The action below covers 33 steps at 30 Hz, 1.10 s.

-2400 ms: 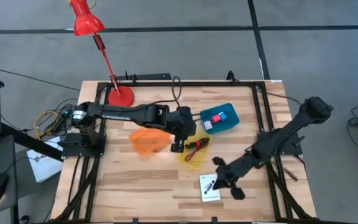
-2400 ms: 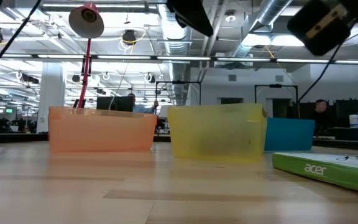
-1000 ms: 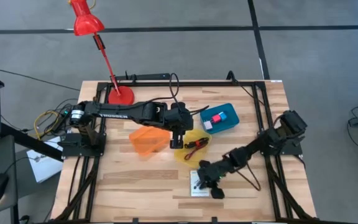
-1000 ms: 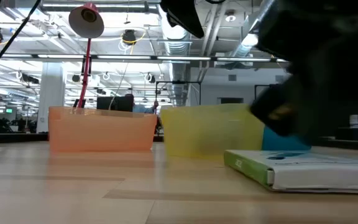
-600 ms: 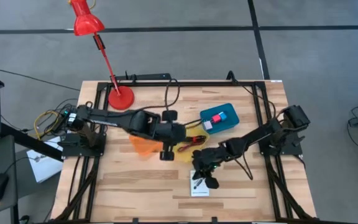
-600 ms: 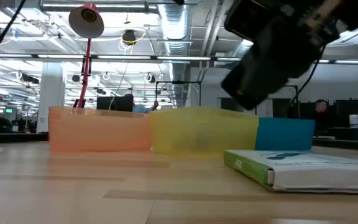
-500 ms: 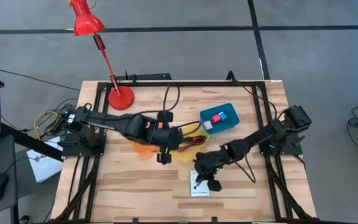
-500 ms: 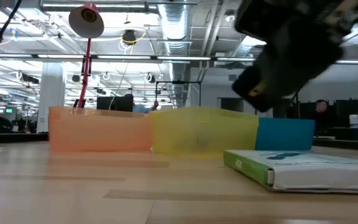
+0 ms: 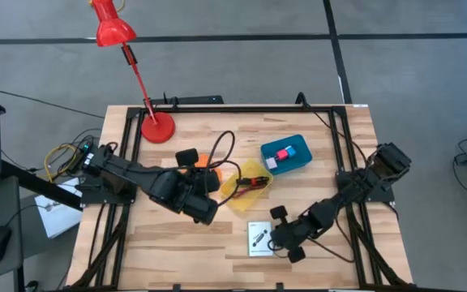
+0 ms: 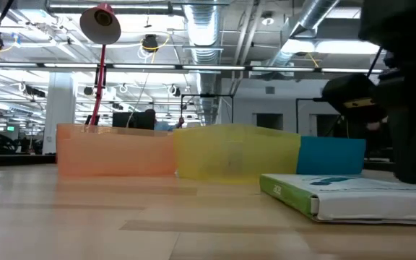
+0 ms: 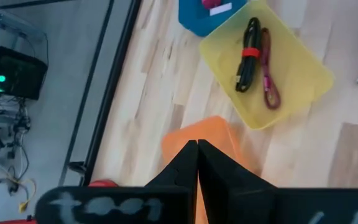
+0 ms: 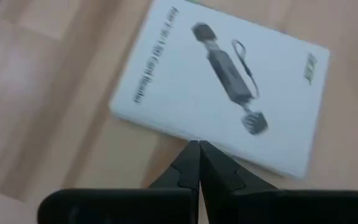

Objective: Pick and place items into bin
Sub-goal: Put the card reader box into the orange bin

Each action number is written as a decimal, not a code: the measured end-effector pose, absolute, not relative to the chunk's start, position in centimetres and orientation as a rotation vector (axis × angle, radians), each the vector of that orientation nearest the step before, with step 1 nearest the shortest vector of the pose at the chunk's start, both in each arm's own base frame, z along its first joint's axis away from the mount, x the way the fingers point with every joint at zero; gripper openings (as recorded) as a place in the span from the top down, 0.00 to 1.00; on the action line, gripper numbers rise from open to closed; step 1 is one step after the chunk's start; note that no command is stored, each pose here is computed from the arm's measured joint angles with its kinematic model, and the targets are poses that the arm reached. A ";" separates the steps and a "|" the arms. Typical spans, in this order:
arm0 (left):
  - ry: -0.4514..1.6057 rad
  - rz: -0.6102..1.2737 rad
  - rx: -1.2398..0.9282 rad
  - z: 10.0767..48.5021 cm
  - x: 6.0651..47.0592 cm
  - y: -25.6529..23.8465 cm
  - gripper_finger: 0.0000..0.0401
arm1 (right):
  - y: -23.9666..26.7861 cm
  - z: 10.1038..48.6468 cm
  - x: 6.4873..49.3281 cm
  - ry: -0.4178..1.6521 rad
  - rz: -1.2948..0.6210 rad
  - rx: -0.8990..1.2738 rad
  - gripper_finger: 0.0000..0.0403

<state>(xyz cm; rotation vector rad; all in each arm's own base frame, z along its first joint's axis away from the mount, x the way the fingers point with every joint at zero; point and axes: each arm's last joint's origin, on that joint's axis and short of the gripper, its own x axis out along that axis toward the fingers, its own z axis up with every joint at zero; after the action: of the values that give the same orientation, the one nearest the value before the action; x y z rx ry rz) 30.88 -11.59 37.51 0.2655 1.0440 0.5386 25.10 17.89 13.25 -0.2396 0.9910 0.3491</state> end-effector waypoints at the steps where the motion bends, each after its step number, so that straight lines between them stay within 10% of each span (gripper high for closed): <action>1: 1.040 0.536 0.264 37.6 30.8 -11.7 1.00 | 18.1 13.3 25.1 0.978 0.357 -0.236 1.00; 33: 0.996 0.487 0.219 37.5 29.3 -15.1 1.00 | 19.6 12.3 26.1 0.952 0.428 -0.078 1.00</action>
<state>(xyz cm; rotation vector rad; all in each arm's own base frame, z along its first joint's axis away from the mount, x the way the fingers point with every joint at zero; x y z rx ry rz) 29.30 -15.10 37.52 0.2191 0.9955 0.4871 26.06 19.56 12.32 -0.0778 0.9523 0.4281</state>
